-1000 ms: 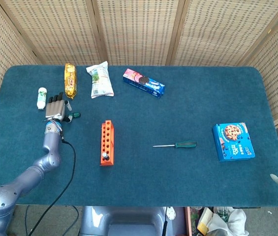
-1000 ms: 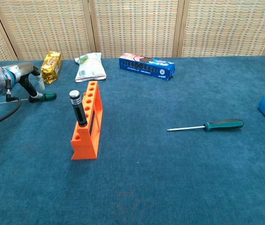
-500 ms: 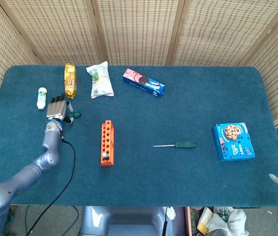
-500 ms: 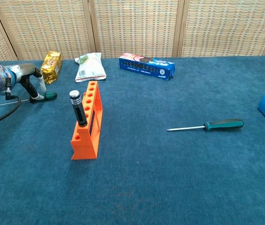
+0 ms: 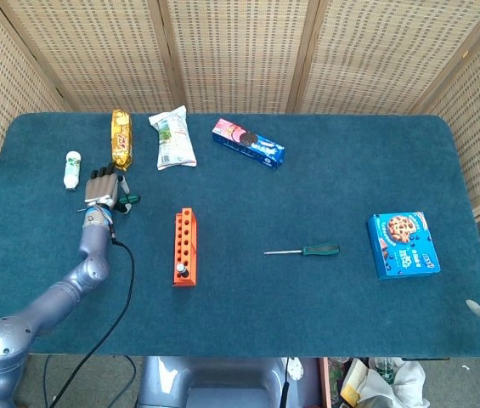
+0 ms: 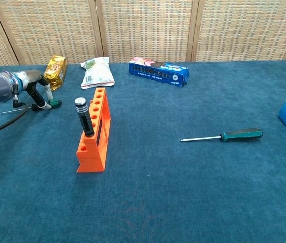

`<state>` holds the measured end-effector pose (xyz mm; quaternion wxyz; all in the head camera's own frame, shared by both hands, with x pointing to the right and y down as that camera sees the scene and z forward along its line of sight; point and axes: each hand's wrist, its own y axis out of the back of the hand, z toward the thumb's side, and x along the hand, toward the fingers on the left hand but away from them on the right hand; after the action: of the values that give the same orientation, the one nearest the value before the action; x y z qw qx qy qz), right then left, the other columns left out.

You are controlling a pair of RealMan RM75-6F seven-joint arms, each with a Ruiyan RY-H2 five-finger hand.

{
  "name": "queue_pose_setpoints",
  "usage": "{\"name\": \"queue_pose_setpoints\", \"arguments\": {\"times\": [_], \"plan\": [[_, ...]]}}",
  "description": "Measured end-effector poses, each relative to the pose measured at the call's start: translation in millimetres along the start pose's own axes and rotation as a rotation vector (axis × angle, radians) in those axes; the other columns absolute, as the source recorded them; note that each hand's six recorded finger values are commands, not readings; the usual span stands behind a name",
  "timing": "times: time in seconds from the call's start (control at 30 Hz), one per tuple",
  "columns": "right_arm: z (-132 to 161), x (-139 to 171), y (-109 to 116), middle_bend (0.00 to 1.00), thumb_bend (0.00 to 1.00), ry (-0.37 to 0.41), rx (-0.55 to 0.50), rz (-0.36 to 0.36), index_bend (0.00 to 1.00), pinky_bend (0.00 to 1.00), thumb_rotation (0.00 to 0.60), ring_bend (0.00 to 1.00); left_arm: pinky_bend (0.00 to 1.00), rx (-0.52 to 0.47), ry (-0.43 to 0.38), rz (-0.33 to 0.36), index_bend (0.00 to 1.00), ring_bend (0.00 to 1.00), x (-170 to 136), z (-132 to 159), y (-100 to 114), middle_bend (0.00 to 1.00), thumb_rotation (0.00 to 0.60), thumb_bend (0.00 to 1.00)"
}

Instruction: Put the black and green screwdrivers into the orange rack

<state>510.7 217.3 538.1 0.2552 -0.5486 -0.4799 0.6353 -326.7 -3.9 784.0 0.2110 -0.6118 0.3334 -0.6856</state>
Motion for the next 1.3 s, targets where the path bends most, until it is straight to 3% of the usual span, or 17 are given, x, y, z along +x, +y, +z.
{"name": "queue_pose_setpoints", "arguments": {"times": [0.37, 0.63, 0.93, 1.1, 1.3], "plan": [[-2, -1, 0, 0.0, 0.0, -0.005, -0.011, 0.004, 0.0, 0.0, 0.6, 0.0, 0.0, 0.003, 0.014, -0.017, 0.46, 0.0, 2, 3, -10, 0.0, 0.6, 0.3], [-4, -3, -1, 0.0, 0.0, -0.009, -0.016, 0.01, 0.0, 0.0, 0.6, 0.0, 0.0, -0.011, 0.015, -0.007, 0.65, 0.0, 2, 5, -8, 0.0, 0.6, 0.48], [-1, -1, -2, 0.0, 0.0, 0.001, -0.015, 0.015, 0.0, 0.0, 0.6, 0.0, 0.0, -0.058, -0.027, 0.035, 0.68, 0.0, -3, 10, 8, 0.0, 0.6, 0.54], [0, 0, -2, 0.0, 0.0, 0.008, -0.015, 0.015, 0.0, 0.0, 0.6, 0.0, 0.0, -0.116, -0.084, 0.054, 0.7, 0.0, -14, 18, 22, 0.0, 0.6, 0.62], [2, 2, -2, 0.0, 0.0, 0.017, -0.016, 0.015, 0.0, 0.0, 0.6, 0.0, 0.0, -0.19, -0.173, 0.074, 0.71, 0.0, -41, 29, 45, 0.0, 0.6, 0.64]]}}
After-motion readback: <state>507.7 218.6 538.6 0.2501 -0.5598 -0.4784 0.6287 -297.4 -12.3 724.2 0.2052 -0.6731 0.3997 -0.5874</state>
